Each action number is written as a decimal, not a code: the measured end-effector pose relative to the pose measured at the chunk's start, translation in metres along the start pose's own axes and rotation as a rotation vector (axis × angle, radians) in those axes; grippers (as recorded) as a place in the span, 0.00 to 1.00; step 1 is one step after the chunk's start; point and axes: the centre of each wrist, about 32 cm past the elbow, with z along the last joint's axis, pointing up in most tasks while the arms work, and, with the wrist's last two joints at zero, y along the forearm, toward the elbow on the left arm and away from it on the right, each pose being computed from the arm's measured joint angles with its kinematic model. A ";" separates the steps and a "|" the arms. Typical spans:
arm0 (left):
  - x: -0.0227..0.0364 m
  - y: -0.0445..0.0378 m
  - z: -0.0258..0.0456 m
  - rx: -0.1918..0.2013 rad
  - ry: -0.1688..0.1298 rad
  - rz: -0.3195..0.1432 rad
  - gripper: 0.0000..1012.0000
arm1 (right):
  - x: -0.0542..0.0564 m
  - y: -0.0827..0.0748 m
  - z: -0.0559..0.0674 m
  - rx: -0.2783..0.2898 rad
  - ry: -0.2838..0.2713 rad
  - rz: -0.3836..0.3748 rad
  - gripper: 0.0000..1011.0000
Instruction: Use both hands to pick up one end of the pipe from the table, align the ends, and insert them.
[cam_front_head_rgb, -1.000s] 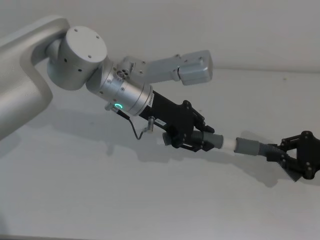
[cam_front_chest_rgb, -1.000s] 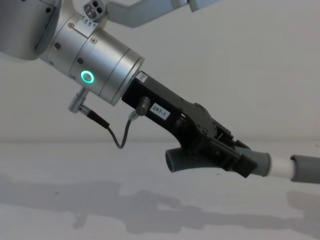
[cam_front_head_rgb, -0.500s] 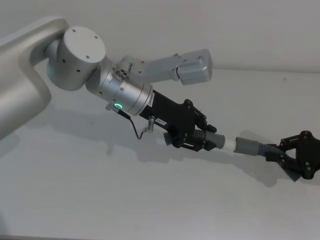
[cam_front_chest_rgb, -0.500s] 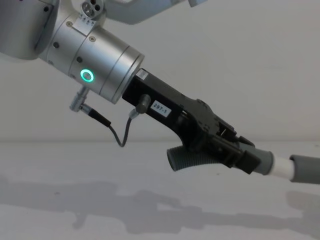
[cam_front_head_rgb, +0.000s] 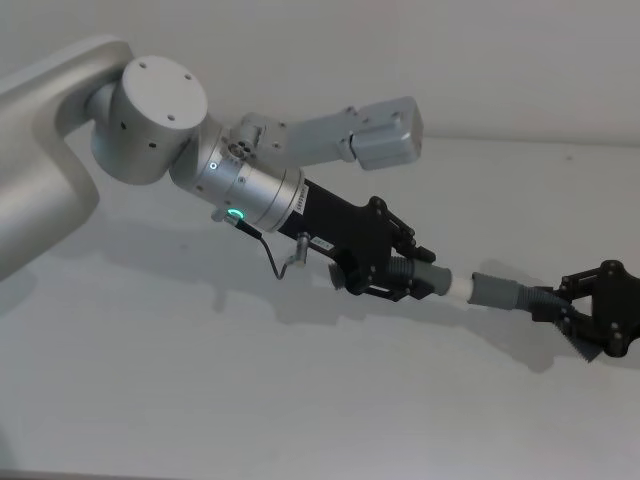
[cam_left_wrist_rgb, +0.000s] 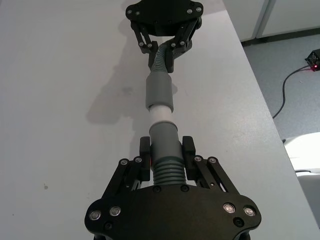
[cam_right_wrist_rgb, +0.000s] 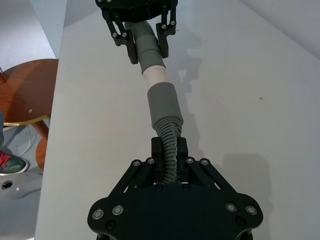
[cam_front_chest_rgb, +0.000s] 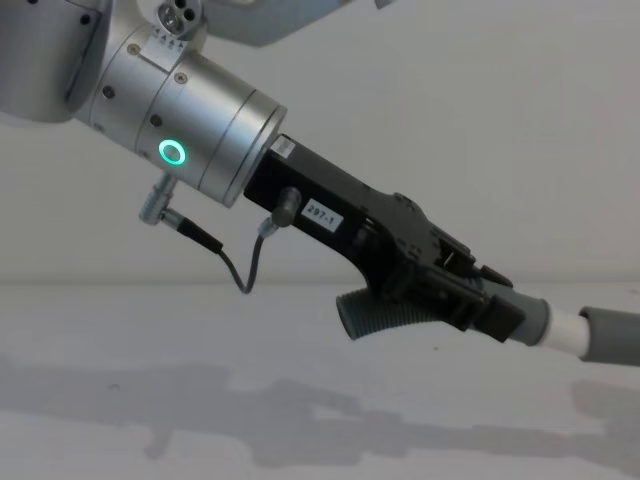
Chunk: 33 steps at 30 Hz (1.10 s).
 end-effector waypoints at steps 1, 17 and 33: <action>-0.0001 0.0000 -0.0001 0.000 0.000 0.000 0.36 | 0.000 0.000 0.000 0.000 0.000 0.000 0.16; -0.0010 0.0002 -0.0004 -0.006 -0.004 0.006 0.36 | 0.001 0.000 0.000 0.001 -0.002 0.002 0.16; -0.0013 0.0004 -0.0006 -0.008 -0.005 0.008 0.36 | 0.001 0.000 0.000 0.000 -0.002 0.004 0.16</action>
